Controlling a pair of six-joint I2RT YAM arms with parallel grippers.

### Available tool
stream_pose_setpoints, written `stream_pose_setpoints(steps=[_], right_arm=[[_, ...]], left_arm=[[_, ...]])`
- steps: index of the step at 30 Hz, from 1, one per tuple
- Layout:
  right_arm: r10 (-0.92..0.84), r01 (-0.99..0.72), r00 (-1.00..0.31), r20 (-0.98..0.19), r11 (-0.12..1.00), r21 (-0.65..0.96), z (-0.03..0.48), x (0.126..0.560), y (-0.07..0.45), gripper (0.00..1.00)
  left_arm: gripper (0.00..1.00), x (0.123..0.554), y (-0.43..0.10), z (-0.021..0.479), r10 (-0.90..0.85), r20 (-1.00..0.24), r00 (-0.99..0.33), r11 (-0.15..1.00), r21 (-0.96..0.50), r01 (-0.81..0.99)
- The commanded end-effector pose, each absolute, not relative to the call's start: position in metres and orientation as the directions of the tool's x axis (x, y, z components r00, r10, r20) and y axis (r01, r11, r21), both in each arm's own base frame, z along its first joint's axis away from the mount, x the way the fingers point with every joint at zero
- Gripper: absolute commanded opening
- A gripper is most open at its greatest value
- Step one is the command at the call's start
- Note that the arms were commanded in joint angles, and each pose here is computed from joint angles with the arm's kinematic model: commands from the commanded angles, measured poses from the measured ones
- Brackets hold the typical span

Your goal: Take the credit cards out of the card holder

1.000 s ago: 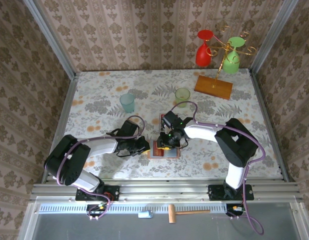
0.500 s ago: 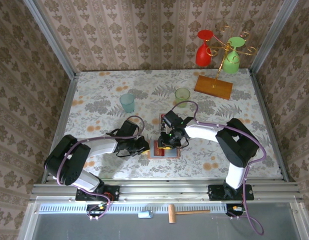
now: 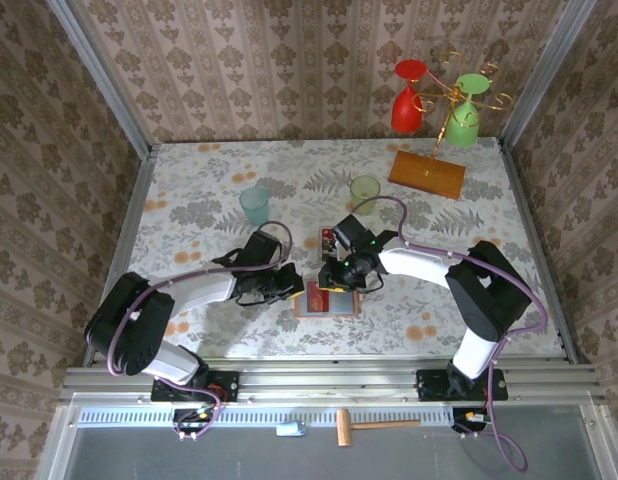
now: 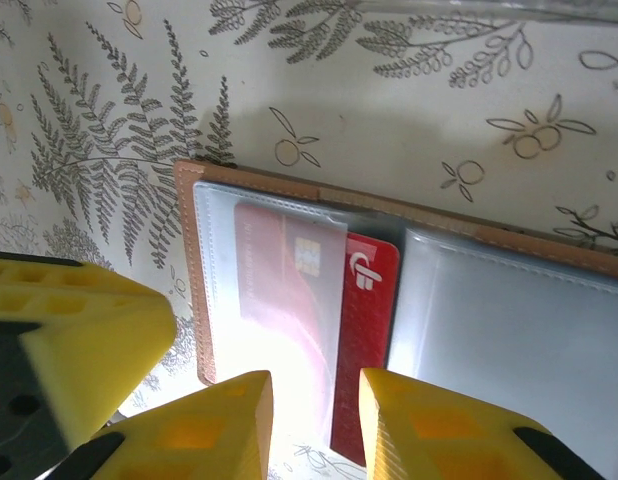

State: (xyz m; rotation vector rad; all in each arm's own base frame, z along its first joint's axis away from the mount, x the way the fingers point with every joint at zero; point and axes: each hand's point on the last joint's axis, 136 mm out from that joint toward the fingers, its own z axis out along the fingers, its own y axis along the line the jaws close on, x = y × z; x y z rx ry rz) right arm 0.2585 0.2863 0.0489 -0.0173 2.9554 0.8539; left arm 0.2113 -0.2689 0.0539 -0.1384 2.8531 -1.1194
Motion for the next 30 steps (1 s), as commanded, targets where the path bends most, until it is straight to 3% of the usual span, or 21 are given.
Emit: stream_pose_setpoints(steps=[1, 30], right_arm=[[0.025, -0.012, -0.998, -0.060, 0.837, 0.546, 0.053, 0.256, 0.283, 0.29], [0.026, 0.005, -0.999, -0.029, 0.831, 0.556, 0.047, 0.255, 0.281, 0.29]], left_arm=[[0.00, 0.209, -0.273, 0.054, -0.080, -0.035, -0.996, 0.744, -0.667, -0.037], [0.00, 0.197, -0.260, 0.026, -0.069, 0.006, -0.998, 0.807, -0.588, -0.059]])
